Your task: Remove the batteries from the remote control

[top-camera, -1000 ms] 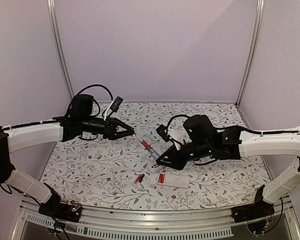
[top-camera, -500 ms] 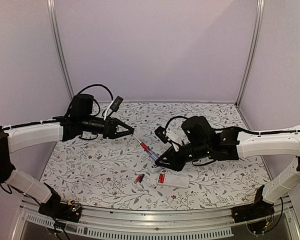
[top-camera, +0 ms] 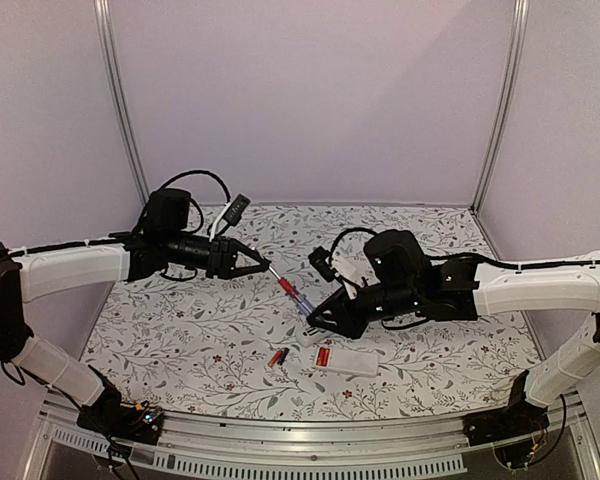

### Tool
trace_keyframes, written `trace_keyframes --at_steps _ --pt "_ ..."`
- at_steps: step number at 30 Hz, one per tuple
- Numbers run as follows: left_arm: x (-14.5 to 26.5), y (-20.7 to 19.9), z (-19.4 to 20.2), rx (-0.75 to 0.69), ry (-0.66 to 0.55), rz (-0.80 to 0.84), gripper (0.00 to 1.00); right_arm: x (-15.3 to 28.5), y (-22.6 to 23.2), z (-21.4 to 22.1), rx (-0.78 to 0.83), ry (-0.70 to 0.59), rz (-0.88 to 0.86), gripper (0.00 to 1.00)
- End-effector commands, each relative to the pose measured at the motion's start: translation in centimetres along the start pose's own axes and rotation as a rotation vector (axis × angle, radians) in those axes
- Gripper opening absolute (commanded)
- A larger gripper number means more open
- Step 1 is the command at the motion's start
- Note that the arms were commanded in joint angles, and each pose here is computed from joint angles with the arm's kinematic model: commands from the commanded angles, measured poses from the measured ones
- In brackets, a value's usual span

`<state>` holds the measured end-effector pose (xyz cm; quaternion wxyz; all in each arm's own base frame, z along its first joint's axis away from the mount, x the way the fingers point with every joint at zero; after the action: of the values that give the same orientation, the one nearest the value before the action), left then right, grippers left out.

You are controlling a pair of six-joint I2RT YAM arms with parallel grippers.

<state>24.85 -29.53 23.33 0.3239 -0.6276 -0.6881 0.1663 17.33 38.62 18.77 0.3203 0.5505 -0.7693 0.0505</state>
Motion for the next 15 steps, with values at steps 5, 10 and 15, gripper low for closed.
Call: trace_keyframes --at_steps 5,10,15 --pt "-0.4 -0.9 -0.5 -0.024 0.007 0.042 0.09 0.1 0.1 -1.5 0.022 -0.052 0.02 0.0" --pt "-0.4 -1.2 -0.5 -0.028 0.005 0.055 0.0 -0.1 -0.3 -1.3 0.02 -0.049 0.039 0.0" --pt "0.1 -2.5 -1.0 -0.047 -0.019 0.104 0.0 0.6 -1.4 -2.0 0.002 -0.094 0.119 0.12"
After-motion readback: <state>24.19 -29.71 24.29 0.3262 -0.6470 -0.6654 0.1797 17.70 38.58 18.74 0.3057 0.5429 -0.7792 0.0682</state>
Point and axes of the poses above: each gripper's point midway between its finger pads, its own x axis back along the fingers, its own y axis along the line the jaws close on, z = x × y, the point moved 2 cm from there along x, back along the fingers, and after that the axes turned 4 degrees about x, right-handed, at the moved point
